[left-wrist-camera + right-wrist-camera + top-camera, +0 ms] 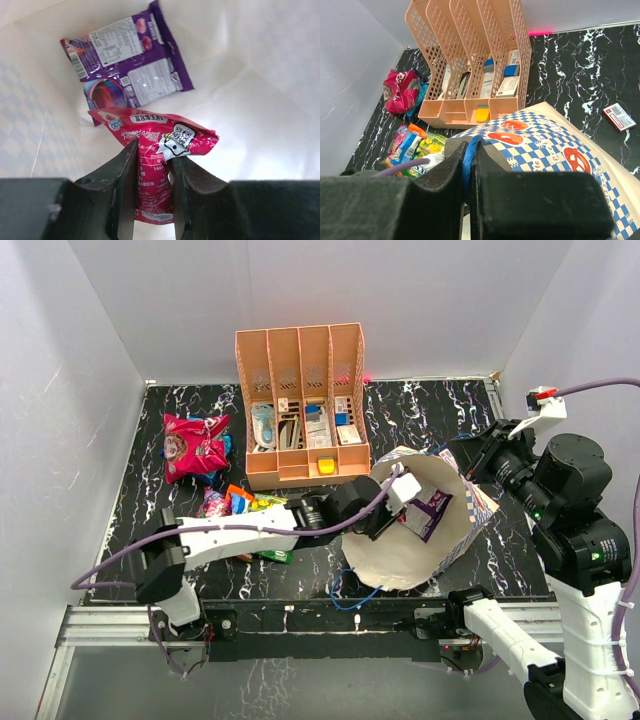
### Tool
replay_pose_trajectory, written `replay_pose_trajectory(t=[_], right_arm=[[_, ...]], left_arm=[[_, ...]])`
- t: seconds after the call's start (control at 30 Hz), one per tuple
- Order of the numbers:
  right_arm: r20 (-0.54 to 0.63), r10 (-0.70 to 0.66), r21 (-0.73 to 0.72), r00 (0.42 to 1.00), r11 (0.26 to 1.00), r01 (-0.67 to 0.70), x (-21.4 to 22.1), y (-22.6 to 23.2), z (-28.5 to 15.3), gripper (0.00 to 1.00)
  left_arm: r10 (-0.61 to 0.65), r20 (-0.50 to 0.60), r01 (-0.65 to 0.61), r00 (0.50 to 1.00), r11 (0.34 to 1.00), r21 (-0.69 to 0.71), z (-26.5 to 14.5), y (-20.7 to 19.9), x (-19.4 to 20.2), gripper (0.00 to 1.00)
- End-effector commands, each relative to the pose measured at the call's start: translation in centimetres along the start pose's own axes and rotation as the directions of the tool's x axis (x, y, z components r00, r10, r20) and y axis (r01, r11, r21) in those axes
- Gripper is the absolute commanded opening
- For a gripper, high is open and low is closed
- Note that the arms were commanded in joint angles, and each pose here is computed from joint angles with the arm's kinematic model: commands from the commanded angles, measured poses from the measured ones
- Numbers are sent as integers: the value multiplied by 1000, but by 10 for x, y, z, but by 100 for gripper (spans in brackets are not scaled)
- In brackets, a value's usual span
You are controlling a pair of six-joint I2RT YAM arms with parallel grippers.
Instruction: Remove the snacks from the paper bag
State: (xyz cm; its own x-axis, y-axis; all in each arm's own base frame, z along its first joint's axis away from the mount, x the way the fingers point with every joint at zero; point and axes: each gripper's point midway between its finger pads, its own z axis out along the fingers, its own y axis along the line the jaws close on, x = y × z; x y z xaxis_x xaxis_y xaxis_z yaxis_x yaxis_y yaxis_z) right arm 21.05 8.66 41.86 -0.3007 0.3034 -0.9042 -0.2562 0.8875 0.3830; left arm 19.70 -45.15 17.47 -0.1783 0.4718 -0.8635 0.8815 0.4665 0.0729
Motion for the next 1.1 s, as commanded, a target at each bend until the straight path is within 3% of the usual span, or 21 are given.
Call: replay_pose_trajectory(t=[0.0,0.13,0.4,0.67,0.73,0.83,0.97,1.07], right_arm=[[104,-20,-20,994,1000,22,-25,7,-8,8],[104,-20,-17,994,1000,21,-23,6,-8,8],[102,-27,-15,994,999,28,-23,5,-5,8],[93,-25,-24,995,999,27,-17,5,-1,8],[90,-25,-28,996,999,28,-17,6,-1,8],[93,-27,-27,995,999,29,-19,6,-2,8],[93,-26,-33,995,999,29,-18,7,-2,8],[86,-20,-42,996,999,24,-16,8,-1,8]], left_arm=[[-24,89,9,996,987,161,-48,-21,-29,1],[-30,169,-15,985,966,259,-89,-33,-46,1],[-65,357,-47,932,954,296,-181,-28,-91,0],[-105,329,39,939,979,201,-218,-2,-80,0],[-129,292,98,948,988,118,-222,14,-68,0],[-159,222,195,962,970,-148,-226,61,-36,0],[-190,72,199,979,829,-523,-237,121,24,0],[-272,1,209,962,737,-643,-238,149,63,0]])
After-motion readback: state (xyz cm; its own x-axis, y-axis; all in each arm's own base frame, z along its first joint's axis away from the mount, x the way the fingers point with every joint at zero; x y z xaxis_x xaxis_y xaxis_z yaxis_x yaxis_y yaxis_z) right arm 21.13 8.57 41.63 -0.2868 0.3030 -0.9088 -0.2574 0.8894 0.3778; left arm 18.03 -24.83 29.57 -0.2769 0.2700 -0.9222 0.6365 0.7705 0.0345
